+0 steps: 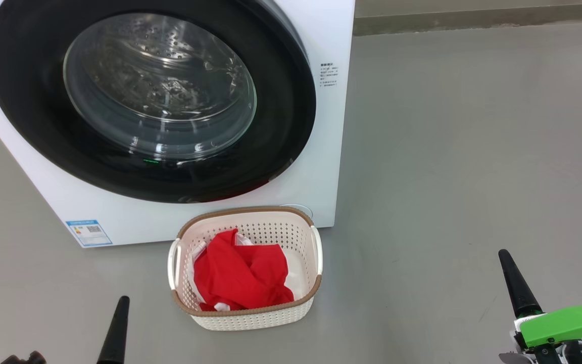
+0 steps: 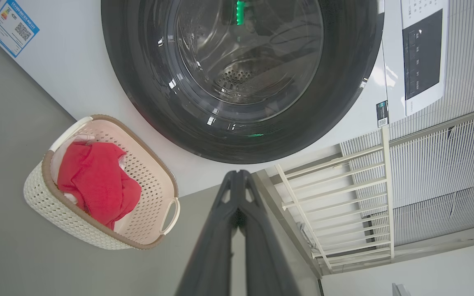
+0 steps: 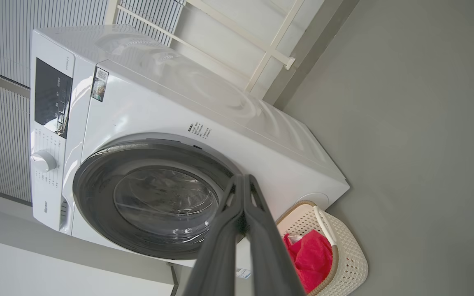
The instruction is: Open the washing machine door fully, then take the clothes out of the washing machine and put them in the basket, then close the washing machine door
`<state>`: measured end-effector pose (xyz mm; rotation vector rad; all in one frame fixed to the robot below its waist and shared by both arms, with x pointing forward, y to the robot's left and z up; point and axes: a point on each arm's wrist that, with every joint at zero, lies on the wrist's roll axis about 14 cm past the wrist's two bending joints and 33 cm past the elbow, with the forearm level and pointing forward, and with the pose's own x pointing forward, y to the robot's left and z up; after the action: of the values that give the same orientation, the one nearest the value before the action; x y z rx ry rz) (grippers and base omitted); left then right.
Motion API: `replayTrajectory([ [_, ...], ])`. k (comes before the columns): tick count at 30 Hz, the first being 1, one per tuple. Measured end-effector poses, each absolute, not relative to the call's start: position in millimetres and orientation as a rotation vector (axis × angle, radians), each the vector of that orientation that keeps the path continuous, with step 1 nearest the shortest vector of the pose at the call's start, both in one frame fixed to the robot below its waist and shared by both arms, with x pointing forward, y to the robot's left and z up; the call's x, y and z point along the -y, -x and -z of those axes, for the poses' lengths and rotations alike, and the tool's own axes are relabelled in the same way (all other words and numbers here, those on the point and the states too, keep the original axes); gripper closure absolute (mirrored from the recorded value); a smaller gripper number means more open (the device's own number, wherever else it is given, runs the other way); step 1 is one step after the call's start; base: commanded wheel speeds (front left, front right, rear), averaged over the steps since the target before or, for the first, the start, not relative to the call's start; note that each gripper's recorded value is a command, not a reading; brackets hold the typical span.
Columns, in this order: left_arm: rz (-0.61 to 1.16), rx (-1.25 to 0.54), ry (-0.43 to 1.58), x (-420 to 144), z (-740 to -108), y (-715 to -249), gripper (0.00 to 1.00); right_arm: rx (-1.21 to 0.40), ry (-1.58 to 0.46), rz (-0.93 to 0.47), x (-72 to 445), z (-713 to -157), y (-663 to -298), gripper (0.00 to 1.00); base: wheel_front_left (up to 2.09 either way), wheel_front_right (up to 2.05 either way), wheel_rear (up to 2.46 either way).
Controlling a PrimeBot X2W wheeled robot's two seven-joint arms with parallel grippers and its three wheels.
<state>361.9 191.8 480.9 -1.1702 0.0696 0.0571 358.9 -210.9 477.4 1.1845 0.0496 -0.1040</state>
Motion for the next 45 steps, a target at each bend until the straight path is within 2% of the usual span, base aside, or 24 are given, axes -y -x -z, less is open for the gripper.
replayTrajectory([
  [34,-0.037,-0.078,1.567,-188.2,-483.8,-377.8,1.00,-0.040,-1.566,0.075,205.4,-483.0,-376.0,1.00,0.00,0.00,0.00],
  [45,-0.037,-0.079,1.572,-187.9,-483.5,-377.9,1.00,-0.037,-1.572,0.076,206.0,-483.3,-376.3,1.00,0.00,0.00,0.00],
])
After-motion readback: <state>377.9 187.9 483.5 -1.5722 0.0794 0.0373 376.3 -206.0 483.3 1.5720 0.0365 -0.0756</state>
